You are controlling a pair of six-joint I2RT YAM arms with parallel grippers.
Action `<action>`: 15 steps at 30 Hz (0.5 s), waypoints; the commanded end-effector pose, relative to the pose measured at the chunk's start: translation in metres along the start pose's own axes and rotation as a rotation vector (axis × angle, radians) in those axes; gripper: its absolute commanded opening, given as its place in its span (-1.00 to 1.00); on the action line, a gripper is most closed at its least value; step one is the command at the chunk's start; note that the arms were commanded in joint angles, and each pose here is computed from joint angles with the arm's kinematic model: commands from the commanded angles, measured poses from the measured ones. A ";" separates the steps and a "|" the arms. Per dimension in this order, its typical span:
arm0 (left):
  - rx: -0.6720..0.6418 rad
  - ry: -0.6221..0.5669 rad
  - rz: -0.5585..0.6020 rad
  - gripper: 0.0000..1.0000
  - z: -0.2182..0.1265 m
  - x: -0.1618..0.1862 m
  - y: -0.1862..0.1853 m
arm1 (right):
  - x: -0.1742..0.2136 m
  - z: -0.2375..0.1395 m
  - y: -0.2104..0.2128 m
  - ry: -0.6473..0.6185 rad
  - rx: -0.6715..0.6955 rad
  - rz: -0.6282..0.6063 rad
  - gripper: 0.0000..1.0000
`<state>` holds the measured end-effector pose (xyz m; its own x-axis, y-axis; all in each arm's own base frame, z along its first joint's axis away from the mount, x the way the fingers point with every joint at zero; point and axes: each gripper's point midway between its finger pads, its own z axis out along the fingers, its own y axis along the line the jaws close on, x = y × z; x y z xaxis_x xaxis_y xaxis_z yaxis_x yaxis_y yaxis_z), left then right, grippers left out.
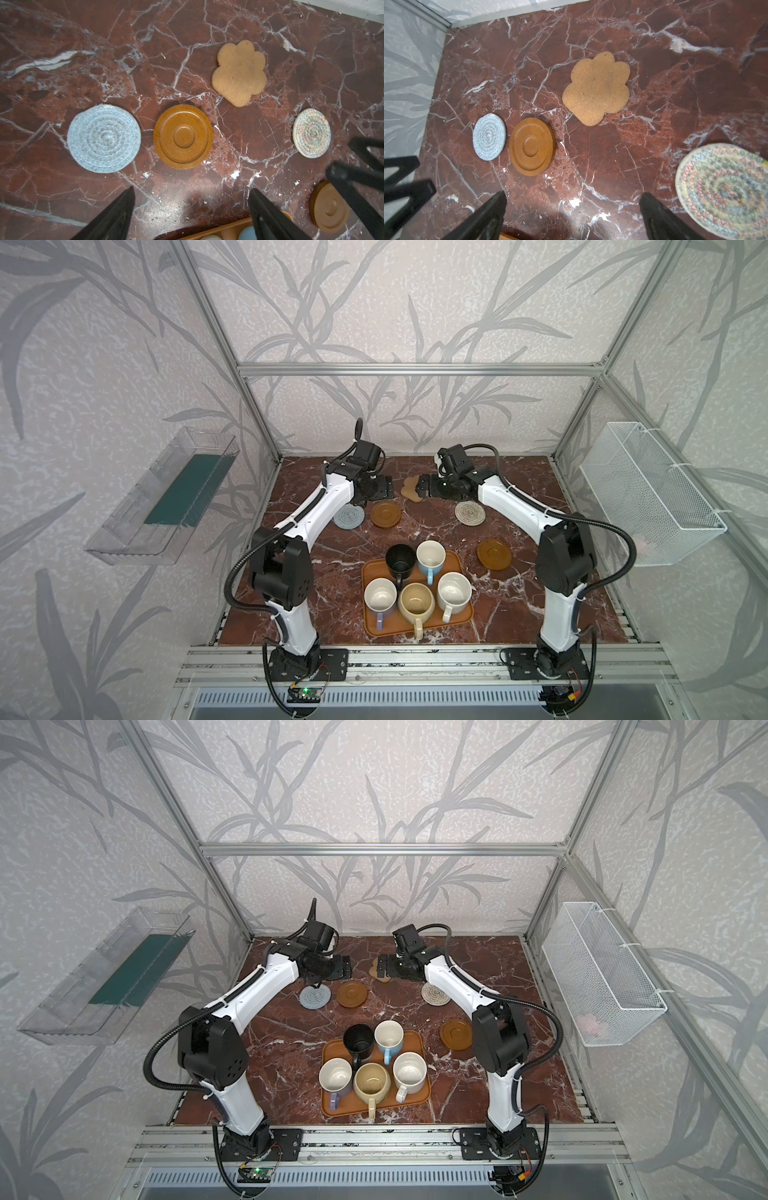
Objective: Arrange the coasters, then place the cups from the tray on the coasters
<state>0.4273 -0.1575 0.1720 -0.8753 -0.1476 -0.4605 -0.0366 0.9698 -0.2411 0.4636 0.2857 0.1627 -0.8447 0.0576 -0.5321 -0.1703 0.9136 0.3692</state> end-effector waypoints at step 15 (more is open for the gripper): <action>0.113 0.007 -0.070 0.76 -0.009 0.022 -0.002 | -0.010 0.087 -0.045 0.154 0.251 -0.124 0.79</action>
<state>0.4055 -0.1579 0.1577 -0.8891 -0.1937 -0.4147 -0.0500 0.9418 -0.3326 0.5236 0.2889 0.0870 -0.8873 -0.0648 -0.4567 -0.1473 0.9780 0.1475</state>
